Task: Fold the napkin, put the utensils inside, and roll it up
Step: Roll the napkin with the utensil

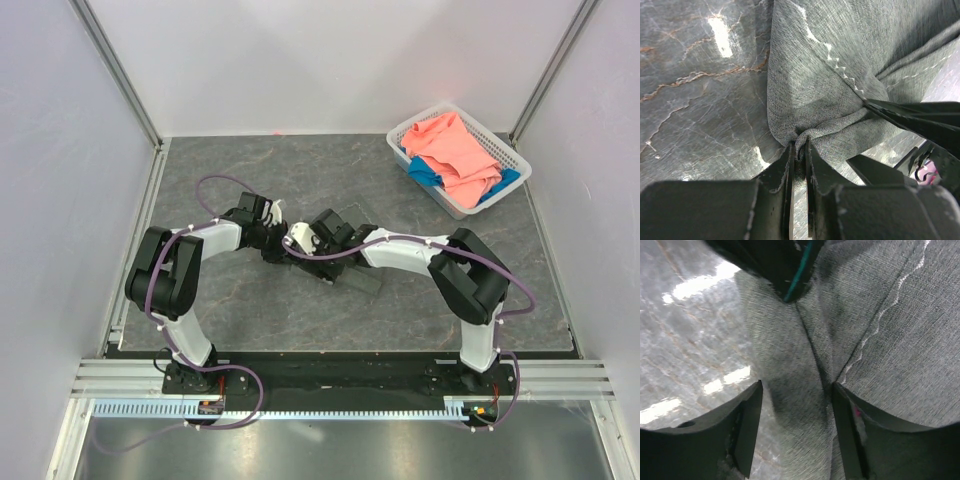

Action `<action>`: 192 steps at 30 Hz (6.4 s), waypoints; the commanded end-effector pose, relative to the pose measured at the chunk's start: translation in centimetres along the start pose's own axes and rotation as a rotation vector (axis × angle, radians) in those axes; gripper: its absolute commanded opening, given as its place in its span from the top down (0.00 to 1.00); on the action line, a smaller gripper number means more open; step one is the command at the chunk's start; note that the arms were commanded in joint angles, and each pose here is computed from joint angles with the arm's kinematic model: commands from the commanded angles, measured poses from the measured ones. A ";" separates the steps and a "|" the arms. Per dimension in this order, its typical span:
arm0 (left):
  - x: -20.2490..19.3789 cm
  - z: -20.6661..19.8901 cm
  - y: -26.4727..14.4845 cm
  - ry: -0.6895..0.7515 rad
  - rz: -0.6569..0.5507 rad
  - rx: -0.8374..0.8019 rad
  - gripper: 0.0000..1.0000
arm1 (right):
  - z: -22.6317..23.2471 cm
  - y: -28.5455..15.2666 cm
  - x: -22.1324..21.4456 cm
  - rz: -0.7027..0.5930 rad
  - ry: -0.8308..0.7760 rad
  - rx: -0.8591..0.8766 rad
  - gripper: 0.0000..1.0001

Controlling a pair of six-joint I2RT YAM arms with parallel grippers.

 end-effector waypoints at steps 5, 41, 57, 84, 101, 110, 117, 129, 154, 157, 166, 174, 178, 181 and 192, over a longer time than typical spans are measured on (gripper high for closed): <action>0.9 -1.3 -0.4 0.004 -0.012 -0.052 0.98 | -0.3 1.1 -1.2 0.049 0.048 0.064 0.54; -1.1 -1.4 -3.6 -0.022 -0.368 -0.052 0.29 | 3.8 2.1 -6.8 0.221 0.369 0.608 0.73; -3.2 0.0 -1.5 -0.094 -0.262 -0.046 0.81 | 3.1 2.3 -6.4 0.214 0.370 0.581 0.73; -5.4 1.8 -1.1 -0.104 -0.054 0.074 0.98 | 2.7 -10.9 -2.5 -0.052 0.283 0.048 0.24; -5.4 1.9 -1.1 -0.103 -0.045 0.076 0.98 | 4.3 -9.7 -4.8 -0.039 0.233 -0.045 0.22; -5.5 2.0 -0.9 -0.106 -0.034 0.077 0.98 | 5.5 -9.0 -2.7 -0.084 0.172 0.009 0.24; -5.6 2.0 -0.9 -0.105 -0.030 0.073 0.98 | 5.5 -7.2 -2.8 -0.055 0.138 0.015 0.25; -5.5 1.9 -0.9 -0.102 -0.030 0.071 0.98 | 5.3 -4.4 -5.9 0.056 0.116 0.008 0.31; -5.8 2.5 -1.0 -0.106 -0.017 0.107 0.98 | 2.3 -5.8 -9.8 0.289 0.223 -0.242 0.41; -5.9 2.5 -1.0 -0.108 -0.014 0.108 0.98 | 2.3 -6.2 -9.8 0.291 0.232 -0.247 0.40; -5.9 2.4 -1.1 -0.108 -0.014 0.111 0.98 | 3.2 -6.2 -10.9 0.362 0.255 -0.206 0.40; -5.8 2.4 -1.2 -0.112 -0.011 0.113 0.98 | 3.6 -6.5 -11.7 0.409 0.286 -0.190 0.43; -5.9 2.5 -1.2 -0.114 -0.010 0.116 0.98 | 3.7 -7.2 -12.4 0.432 0.296 -0.191 0.43; -5.8 2.5 -1.3 -0.115 -0.009 0.114 0.98 | 3.6 -7.7 -13.1 0.448 0.302 -0.209 0.43; -5.9 2.5 -1.3 -0.116 -0.006 0.113 0.98 | 3.3 -8.7 -13.3 0.461 0.303 -0.226 0.43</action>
Point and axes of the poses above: each gripper's point midway between its finger pads, its own y axis out along the fingers, its own z axis along the line the jaws close on, x = y × z, the point moved 3 cm from there along -y, back along the fingers, and after that the axes turned 9 degrees about y, right-handed, at the moved point
